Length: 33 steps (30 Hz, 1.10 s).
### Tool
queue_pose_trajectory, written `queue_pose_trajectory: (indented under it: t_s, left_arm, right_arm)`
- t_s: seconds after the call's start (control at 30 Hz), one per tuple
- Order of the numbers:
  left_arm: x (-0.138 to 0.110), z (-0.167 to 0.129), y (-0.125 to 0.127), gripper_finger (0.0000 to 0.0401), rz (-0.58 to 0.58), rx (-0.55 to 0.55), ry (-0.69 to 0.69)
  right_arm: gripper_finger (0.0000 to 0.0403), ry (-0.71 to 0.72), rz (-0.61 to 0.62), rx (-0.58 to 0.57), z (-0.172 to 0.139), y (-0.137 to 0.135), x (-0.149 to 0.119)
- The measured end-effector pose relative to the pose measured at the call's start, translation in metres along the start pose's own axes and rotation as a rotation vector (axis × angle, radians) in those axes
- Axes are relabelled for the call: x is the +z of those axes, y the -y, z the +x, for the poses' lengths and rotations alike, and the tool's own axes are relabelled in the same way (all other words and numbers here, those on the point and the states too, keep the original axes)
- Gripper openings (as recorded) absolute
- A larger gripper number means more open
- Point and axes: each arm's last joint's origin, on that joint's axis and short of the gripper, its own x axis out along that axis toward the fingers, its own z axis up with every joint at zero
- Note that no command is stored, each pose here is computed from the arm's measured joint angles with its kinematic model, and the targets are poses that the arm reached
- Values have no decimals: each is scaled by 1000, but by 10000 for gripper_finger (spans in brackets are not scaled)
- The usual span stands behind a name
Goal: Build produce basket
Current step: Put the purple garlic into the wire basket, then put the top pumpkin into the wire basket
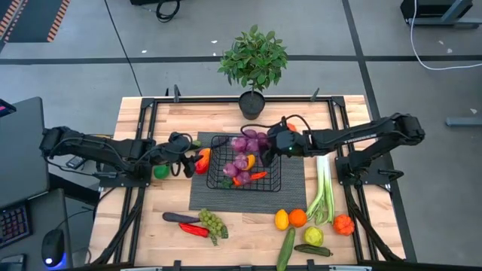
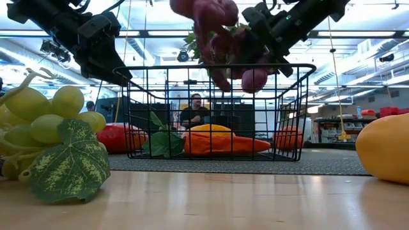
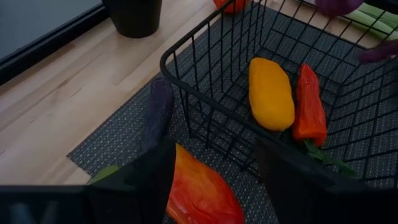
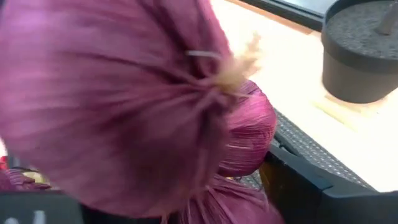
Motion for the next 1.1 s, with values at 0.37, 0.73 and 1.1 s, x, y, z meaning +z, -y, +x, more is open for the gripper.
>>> queue_pose_trajectory:
  t_s: [0.37, 0.73, 1.1]
  left_arm:
    - [-6, -5, 8, 231, 41, -42, -25]
    - [-11, -9, 17, 231, 51, -88, -31]
    - [-12, -11, 19, 231, 63, -70, -12]
  right_arm:
    - [325, -72, -5, 3, -1, 3, -5]
    - [332, -98, -4, -26, -3, 5, -7]
    - [325, -12, 28, -164, -22, 36, 17]
